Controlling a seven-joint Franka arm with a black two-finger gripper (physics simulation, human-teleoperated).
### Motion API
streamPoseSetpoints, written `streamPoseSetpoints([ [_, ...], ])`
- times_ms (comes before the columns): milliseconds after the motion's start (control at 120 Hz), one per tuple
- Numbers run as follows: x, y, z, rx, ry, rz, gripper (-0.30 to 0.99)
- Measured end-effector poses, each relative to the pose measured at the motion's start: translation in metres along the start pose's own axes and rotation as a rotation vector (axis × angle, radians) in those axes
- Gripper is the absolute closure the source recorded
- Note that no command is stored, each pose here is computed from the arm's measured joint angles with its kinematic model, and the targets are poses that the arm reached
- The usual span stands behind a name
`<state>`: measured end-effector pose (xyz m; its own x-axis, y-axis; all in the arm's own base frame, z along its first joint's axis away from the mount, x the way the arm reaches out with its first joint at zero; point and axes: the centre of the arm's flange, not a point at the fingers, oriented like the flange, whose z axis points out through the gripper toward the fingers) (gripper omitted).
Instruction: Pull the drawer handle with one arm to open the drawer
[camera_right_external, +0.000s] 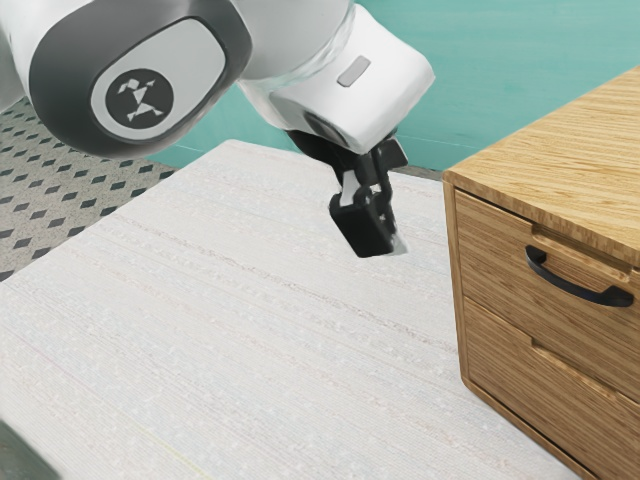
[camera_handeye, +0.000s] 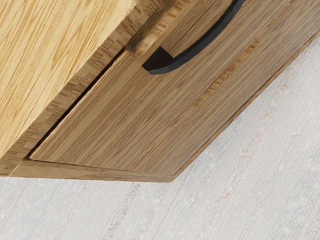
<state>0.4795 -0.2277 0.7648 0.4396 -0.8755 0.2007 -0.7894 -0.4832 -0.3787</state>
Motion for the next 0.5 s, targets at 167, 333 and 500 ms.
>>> streamPoseSetpoints([
  [167, -0.007, -0.025, 0.017, 0.020, 0.014, 0.134, 0.00],
  [333, 0.012, -0.009, 0.016, 0.025, 0.042, 0.309, 0.00],
  [500, 0.052, 0.027, 0.025, -0.009, 0.094, 0.504, 0.00],
])
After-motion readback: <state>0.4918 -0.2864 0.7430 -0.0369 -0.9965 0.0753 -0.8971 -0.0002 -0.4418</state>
